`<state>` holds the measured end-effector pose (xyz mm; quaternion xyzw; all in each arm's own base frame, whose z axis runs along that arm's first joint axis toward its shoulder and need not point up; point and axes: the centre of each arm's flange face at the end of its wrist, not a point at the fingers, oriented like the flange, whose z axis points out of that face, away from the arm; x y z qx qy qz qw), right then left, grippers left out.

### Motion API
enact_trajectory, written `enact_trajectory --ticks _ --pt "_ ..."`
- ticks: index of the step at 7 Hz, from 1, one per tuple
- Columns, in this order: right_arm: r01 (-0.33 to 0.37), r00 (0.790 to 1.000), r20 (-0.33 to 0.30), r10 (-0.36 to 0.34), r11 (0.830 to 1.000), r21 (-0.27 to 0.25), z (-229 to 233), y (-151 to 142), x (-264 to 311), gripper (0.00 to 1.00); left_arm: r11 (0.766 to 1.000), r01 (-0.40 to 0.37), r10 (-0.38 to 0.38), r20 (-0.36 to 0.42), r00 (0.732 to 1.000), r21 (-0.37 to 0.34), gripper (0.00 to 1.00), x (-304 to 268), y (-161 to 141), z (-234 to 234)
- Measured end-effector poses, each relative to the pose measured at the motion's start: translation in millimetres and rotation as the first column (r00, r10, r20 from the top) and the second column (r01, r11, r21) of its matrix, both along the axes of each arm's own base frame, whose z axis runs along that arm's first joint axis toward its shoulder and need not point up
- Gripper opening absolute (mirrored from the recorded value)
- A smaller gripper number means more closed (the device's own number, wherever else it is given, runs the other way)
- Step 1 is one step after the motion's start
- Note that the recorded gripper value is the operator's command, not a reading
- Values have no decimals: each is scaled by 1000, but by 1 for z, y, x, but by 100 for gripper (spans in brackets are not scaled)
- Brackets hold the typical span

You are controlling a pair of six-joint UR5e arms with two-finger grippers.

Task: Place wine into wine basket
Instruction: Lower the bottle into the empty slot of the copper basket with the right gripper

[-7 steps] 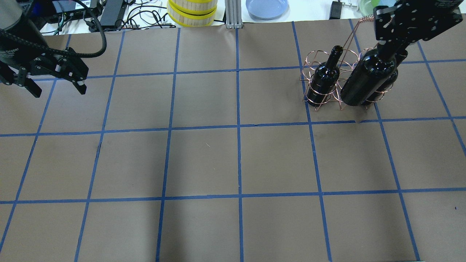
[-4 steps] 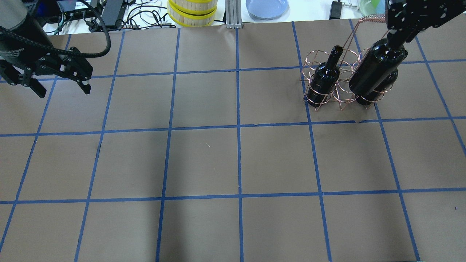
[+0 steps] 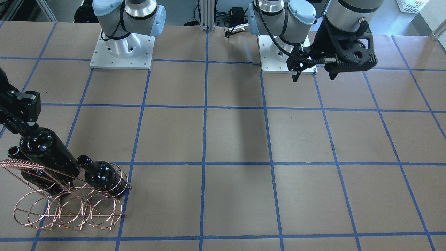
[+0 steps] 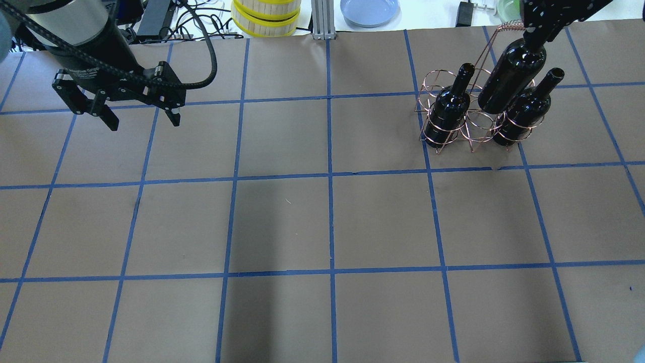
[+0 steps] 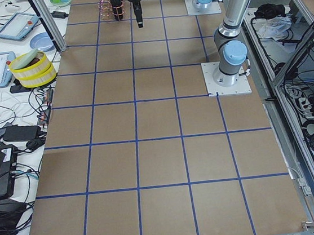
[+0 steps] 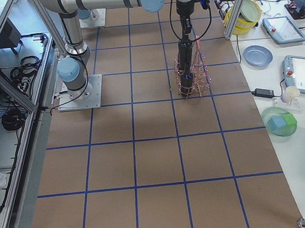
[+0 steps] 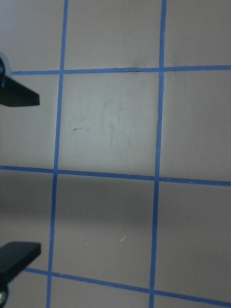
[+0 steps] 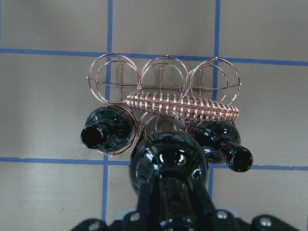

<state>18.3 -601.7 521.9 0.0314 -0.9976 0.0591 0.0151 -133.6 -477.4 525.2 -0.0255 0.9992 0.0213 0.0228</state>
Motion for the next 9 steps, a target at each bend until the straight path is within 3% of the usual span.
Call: enact_trajectory --ticks 4,9 --pt "-45 999 1 45 999 24 -23 -12 -2 29 1000 29 -29 -1 1000 -11 99 -22 4 -1" --pt "-63 998 0 63 998 29 -37 -16 -3 32 986 113 -114 -4 993 -124 100 -22 -8 10"
